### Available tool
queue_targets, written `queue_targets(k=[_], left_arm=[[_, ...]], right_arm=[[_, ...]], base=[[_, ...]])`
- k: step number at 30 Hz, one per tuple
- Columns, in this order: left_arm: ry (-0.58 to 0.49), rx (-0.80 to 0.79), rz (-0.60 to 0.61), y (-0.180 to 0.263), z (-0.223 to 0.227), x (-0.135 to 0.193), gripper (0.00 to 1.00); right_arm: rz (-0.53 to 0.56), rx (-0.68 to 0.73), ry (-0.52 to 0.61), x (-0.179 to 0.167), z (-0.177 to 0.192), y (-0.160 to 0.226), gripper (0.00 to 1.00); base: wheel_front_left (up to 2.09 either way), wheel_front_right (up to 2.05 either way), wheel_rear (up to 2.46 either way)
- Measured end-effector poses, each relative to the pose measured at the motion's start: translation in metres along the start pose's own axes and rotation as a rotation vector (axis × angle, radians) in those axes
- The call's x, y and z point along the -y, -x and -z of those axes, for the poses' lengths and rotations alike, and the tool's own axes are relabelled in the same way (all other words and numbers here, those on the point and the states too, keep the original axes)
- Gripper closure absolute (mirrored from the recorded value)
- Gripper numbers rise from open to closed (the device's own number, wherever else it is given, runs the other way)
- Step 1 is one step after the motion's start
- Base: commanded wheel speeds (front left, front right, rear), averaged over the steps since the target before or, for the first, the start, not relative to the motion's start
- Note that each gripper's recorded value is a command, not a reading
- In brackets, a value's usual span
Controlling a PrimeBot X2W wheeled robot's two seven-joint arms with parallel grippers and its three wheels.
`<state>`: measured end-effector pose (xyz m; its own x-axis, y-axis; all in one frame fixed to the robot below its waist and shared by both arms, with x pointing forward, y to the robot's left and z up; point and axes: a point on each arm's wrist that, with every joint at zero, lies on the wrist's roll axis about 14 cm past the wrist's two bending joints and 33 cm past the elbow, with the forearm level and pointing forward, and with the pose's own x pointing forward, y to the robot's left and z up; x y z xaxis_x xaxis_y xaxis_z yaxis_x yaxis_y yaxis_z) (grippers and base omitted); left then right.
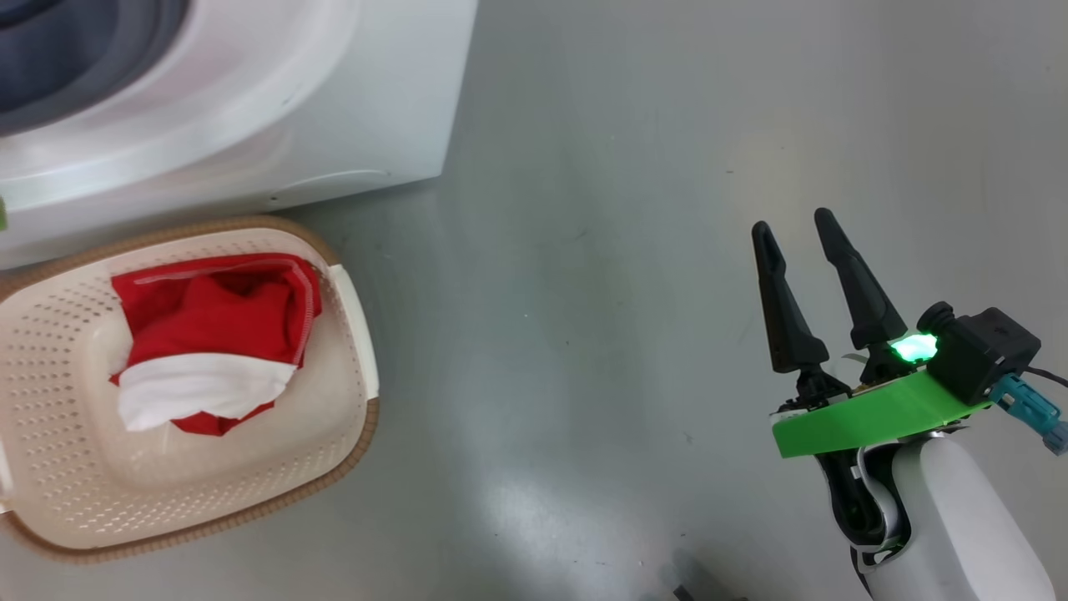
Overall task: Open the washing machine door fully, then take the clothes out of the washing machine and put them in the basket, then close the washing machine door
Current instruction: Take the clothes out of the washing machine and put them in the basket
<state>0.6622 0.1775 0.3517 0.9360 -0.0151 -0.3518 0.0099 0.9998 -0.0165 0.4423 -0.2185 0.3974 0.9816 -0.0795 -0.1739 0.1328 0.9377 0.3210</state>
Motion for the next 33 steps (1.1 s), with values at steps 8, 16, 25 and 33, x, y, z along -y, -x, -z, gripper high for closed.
queue_targets(k=[8, 16, 25, 33], left_arm=[[-0.038, -0.034, -0.005, -0.013, 0.008, 0.001, 0.0], [-0.052, -0.023, -0.007, -0.014, 0.005, -0.001, 1.0], [-0.029, 0.051, 0.019, -0.002, -0.023, 0.005, 1.0], [0.028, 0.176, 0.053, 0.03, -0.047, 0.015, 1.0]], right_arm=[[0.011, -0.018, 0.001, 0.004, 0.006, 0.002, 0.0], [0.014, -0.015, -0.003, 0.005, 0.004, 0.003, 0.0], [-0.014, 0.012, -0.013, -0.006, -0.005, 0.003, 0.0], [-0.048, 0.048, -0.018, -0.018, -0.02, 0.005, 0.0]], base=[[0.0, 0.0, 0.0], [0.0, 0.0, 0.0], [0.0, 0.0, 0.0], [0.0, 0.0, 0.0]])
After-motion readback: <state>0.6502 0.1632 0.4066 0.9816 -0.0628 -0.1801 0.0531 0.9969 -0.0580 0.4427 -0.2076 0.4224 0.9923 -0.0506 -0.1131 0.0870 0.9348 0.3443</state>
